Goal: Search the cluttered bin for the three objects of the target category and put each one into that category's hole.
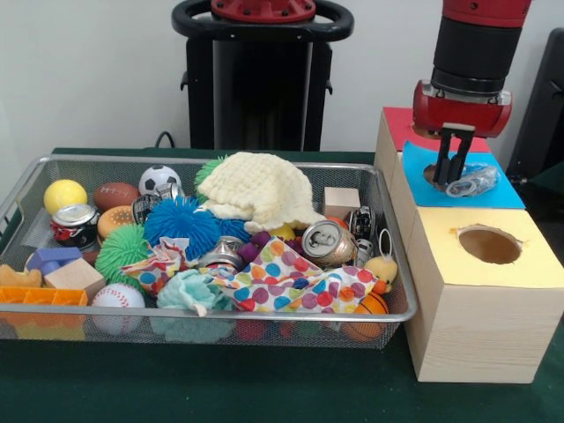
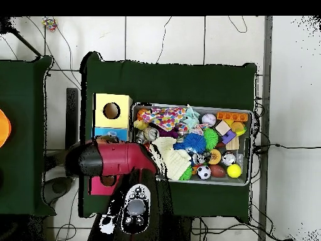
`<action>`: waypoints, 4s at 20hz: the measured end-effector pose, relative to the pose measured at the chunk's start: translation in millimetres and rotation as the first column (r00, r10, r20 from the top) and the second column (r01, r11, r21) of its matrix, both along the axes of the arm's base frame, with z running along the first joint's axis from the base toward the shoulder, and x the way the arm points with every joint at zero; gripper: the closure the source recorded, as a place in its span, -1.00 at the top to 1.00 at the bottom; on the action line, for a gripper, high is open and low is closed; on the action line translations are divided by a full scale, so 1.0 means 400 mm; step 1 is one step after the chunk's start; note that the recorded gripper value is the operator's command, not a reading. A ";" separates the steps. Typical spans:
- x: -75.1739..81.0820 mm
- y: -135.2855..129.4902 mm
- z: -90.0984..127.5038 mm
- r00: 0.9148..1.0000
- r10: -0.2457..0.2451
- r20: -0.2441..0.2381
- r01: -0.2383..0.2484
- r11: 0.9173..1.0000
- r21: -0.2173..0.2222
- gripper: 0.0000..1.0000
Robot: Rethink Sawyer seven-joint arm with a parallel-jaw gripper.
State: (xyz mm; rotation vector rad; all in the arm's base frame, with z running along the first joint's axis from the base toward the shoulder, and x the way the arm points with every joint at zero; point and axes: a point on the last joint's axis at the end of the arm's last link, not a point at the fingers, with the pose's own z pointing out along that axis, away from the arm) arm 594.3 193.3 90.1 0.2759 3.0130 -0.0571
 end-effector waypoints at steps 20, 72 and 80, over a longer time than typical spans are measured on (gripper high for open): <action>0.009 -0.031 -0.002 0.999 -0.013 -0.040 0.016 0.996 0.090 -1.00; -0.073 -0.031 -0.010 0.999 0.009 -0.053 -0.004 0.996 0.087 -1.00; -0.082 -0.031 0.002 0.998 0.012 -0.056 -0.007 0.996 0.086 -1.00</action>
